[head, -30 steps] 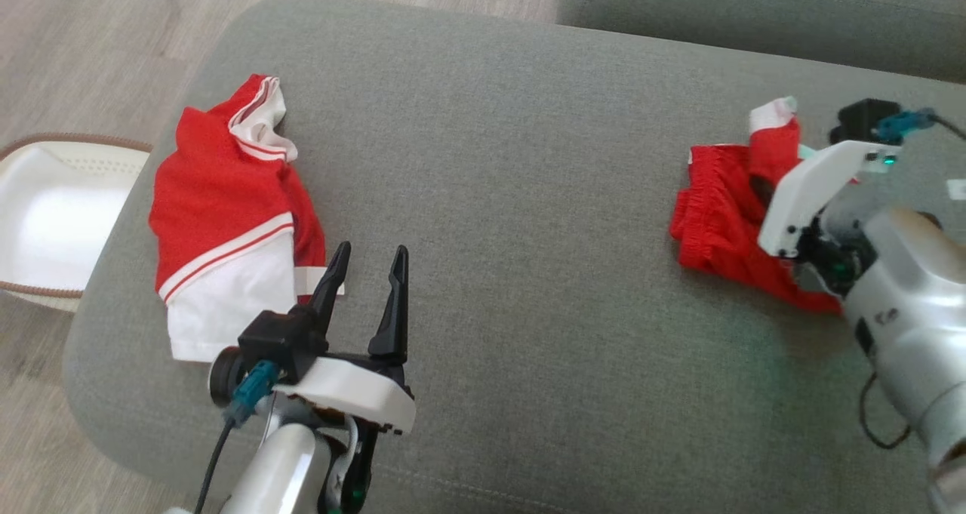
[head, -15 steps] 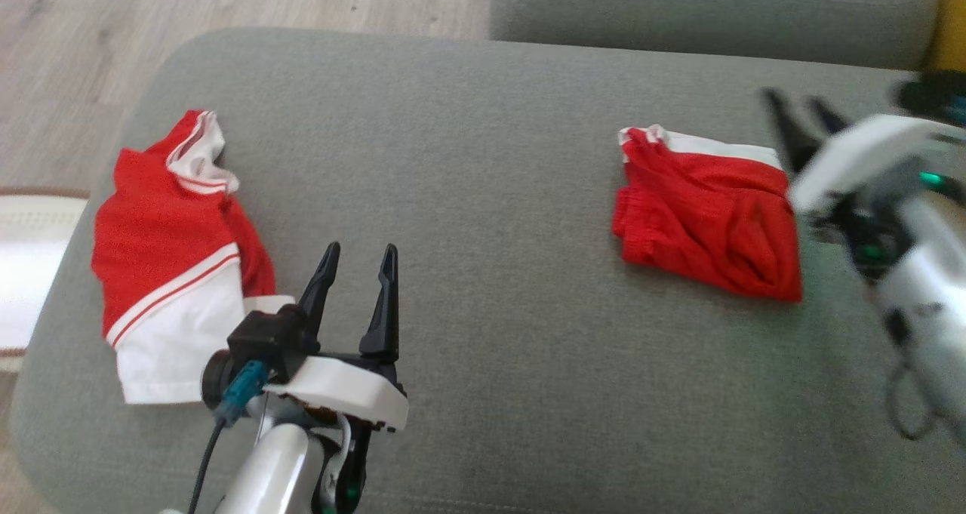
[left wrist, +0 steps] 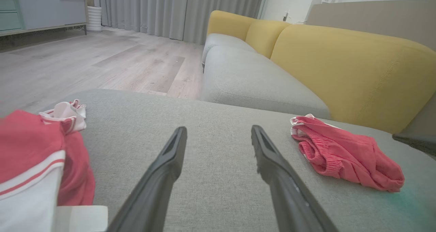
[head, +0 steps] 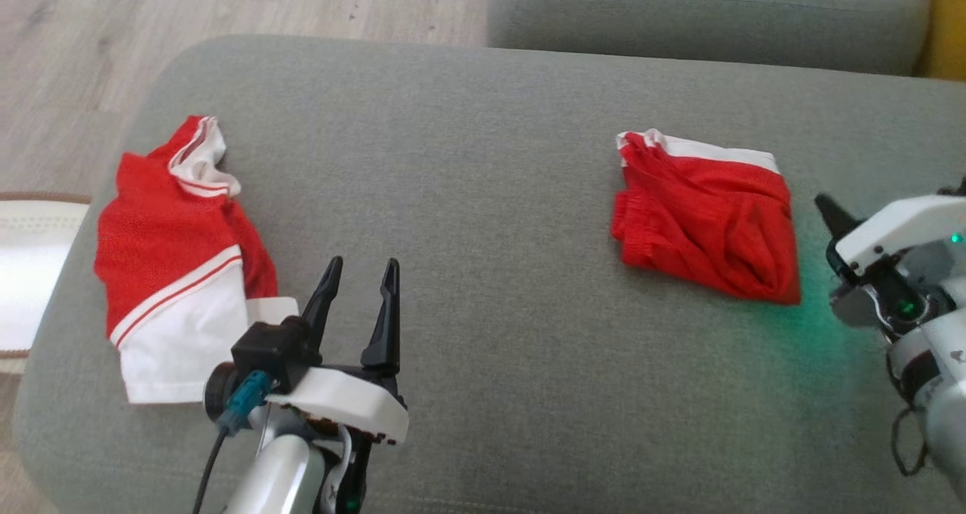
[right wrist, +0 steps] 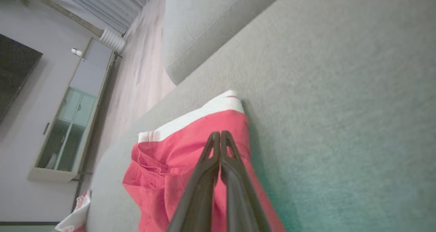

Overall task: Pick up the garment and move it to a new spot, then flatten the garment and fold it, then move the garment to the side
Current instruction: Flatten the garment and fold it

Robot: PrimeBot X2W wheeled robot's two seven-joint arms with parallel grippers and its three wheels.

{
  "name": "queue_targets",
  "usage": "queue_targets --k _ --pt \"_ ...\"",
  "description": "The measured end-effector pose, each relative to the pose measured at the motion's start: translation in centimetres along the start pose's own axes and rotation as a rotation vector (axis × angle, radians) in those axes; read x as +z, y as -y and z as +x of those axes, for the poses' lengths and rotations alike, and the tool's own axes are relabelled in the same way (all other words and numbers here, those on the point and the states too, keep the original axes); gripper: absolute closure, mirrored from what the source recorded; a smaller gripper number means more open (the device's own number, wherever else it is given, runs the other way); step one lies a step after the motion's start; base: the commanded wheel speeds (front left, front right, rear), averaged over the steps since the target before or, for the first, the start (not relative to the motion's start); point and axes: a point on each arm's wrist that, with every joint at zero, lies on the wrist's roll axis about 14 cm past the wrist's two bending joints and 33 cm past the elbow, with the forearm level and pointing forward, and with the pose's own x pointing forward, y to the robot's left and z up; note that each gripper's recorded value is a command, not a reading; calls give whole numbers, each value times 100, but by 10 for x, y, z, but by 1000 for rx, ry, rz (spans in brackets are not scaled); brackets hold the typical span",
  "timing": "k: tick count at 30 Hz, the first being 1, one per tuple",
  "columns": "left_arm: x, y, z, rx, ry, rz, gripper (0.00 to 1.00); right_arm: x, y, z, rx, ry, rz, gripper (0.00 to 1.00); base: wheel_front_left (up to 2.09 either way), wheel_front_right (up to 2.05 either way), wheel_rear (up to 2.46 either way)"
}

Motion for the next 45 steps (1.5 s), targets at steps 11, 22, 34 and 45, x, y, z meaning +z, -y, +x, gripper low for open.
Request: queue_targets --k 11,22,34,45 --pt "0 -18 -8 57 -1 7 0 -87 -50 14 123 -320 223 100 0 0 0" --pt "2 -14 -9 43 7 3 0 -131 -123 -17 385 -364 108 100 0 0 0" --pt "19 5 6 -27 65 20 0 -10 -113 -77 461 192 -167 0 0 0 0" --pt "41 22 20 -93 140 73 0 54 -38 -141 251 629 -449 0 0 0 0"
